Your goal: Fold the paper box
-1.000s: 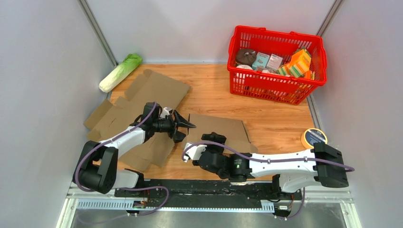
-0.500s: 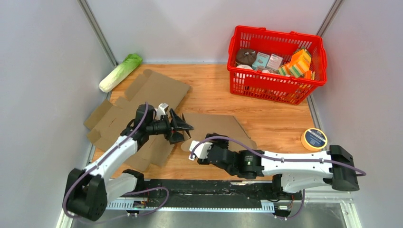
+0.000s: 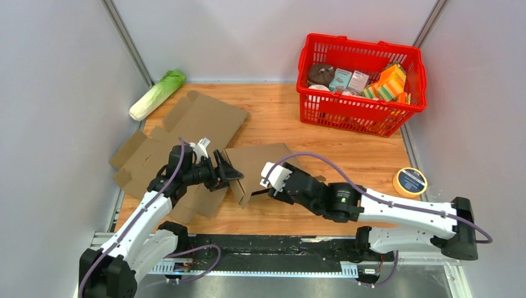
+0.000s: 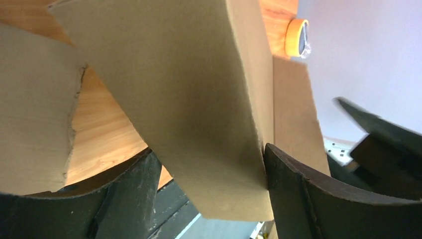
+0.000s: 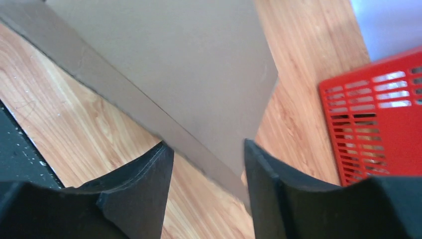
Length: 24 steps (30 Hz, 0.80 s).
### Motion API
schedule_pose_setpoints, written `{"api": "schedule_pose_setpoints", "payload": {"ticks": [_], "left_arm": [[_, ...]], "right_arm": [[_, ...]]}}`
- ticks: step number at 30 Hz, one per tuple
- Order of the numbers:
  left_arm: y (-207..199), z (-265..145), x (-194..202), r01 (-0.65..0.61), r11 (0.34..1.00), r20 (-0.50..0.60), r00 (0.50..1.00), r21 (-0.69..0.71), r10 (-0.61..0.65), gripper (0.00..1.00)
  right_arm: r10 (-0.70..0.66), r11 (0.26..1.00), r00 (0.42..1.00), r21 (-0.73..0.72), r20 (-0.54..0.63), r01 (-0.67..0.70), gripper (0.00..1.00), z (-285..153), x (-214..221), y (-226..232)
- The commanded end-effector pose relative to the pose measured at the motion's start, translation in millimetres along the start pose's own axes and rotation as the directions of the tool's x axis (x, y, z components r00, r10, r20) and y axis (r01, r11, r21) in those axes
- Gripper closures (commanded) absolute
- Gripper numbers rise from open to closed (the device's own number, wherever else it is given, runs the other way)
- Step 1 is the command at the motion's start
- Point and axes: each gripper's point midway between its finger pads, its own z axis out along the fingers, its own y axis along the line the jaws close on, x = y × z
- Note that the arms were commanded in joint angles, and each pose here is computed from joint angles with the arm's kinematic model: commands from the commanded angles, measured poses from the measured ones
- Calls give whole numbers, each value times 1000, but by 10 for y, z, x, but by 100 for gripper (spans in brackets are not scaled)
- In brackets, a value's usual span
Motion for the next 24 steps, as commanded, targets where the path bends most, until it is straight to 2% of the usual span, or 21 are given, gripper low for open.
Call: {"api": "schedule_pose_setpoints", "payload": {"ticks": [1,2,3,5,6,7,8,9,13,15,17,19,24], "left_arm": [[18,140,-17,6,998,-20,1000,64,-5,19],[-205,173,-163,-35,984,23,999,173,31,19],[-297,219,-156,62,974,-38,998,216,-55,19],[-430,248,-287,81,968,-35,997,239,-75,20],[-415,290,-325,95,970,-40,995,224,-89,24],[-427,298,-353,97,972,-39,995,216,-91,26],[-431,293,-374,116,974,-47,993,193,-109,28],[-394,303,-398,139,975,-44,990,172,-134,32],[-287,293,-378,305,940,-114,950,154,-290,36],[-272,293,-318,402,898,-202,909,182,-366,42],[-233,271,-340,466,862,-231,877,198,-421,45],[-218,253,-298,499,843,-269,855,200,-443,47],[-265,195,-273,520,830,-304,839,200,-452,47]], "right_arm": [[120,991,987,47,107,-125,45,-299,-271,-295],[122,991,987,44,107,-127,45,-289,-271,-283],[119,991,987,45,104,-124,44,-276,-262,-277],[121,991,987,36,108,-125,38,-237,-255,-242],[120,992,987,19,109,-123,31,-216,-258,-202],[124,992,986,11,109,-126,16,-207,-255,-181],[134,991,984,2,117,-135,10,-203,-270,-160],[134,991,984,2,116,-135,0,-171,-221,-131],[140,988,976,42,166,-149,0,-144,-223,-189],[136,990,974,2,182,-139,0,-150,-221,-117],[135,991,975,-2,177,-137,0,-130,-202,-83],[100,993,977,40,187,-109,0,-96,-215,-83],[18,991,984,128,179,-41,0,-63,-295,-146]]}}
